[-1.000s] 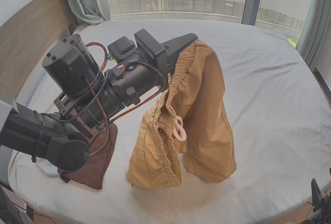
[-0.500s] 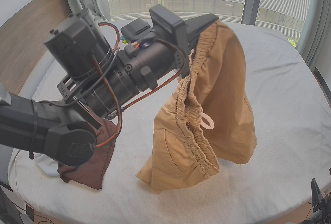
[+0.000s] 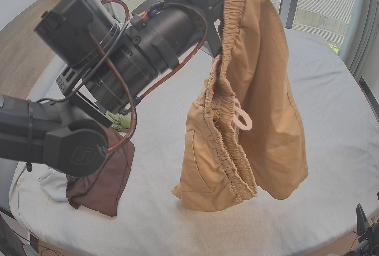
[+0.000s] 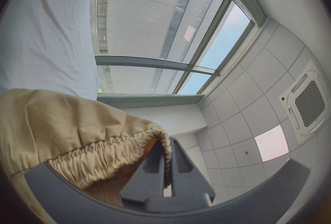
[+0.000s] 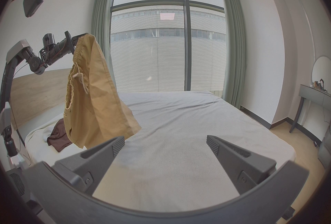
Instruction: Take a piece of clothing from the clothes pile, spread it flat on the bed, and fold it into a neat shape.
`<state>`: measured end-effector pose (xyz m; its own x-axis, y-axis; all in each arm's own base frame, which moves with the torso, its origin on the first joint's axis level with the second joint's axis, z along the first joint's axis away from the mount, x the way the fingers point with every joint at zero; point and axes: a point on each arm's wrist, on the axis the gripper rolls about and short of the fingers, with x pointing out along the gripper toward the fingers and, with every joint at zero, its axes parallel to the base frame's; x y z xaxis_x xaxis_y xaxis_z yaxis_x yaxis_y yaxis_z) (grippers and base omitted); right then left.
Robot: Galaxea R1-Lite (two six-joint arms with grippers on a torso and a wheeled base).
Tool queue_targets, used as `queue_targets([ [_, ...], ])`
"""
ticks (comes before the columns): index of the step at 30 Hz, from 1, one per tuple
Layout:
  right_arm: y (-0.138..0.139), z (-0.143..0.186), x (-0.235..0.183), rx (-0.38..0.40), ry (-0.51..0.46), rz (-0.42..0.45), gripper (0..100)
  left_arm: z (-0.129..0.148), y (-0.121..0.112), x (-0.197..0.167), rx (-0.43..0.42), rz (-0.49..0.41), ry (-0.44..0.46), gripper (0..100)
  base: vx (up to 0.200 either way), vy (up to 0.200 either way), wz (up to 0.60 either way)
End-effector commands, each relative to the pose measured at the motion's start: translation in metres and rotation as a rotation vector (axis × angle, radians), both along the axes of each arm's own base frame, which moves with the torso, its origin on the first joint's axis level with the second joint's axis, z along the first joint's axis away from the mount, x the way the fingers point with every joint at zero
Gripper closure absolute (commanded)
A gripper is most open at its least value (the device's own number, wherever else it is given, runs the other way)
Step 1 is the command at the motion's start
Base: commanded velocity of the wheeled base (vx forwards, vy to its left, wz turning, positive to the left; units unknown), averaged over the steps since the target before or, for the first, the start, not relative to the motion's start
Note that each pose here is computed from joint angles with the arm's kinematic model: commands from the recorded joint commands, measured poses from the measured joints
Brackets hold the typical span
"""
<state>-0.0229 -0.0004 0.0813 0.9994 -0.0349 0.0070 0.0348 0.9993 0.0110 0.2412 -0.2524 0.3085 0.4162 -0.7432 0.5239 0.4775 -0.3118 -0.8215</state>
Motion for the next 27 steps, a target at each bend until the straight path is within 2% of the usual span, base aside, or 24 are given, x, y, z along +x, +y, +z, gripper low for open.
queue_targets([
  [1,0.000,-0.005,0.000,0.000,0.005,-0.002,0,-0.030,0.009,0.026,0.058,0.077,0.069,100,0.000,0.000,0.00],
  [6,0.000,-0.005,0.001,0.000,0.007,-0.002,0,-0.061,0.028,0.038,0.117,0.148,0.119,100,0.000,0.000,0.00],
  [8,0.000,-0.005,0.001,0.000,0.007,-0.002,0,-0.068,0.034,0.039,0.133,0.163,0.119,100,0.000,0.000,0.00],
  [9,0.000,-0.005,0.001,0.000,0.007,-0.002,0,-0.079,0.045,0.043,0.161,0.207,0.105,100,0.000,0.000,0.00],
  [11,0.000,-0.005,0.001,0.000,0.007,-0.002,0,-0.091,0.055,0.044,0.193,0.237,0.092,100,0.000,0.000,0.00],
  [15,0.000,-0.005,0.001,0.000,0.007,-0.002,0,-0.108,0.066,0.040,0.234,0.240,0.073,100,0.000,0.000,0.00],
  [19,0.000,-0.005,0.001,0.000,0.007,0.000,0,-0.130,0.079,0.030,0.261,0.204,0.044,100,0.000,0.000,0.00],
  [23,0.000,-0.005,0.001,-0.002,0.007,0.000,0,-0.142,0.087,0.030,0.333,0.240,0.029,100,0.000,0.000,0.00],
  [27,0.000,-0.005,0.001,-0.002,0.007,0.000,0,-0.146,0.090,0.029,0.361,0.253,0.018,100,0.000,0.000,0.00],
])
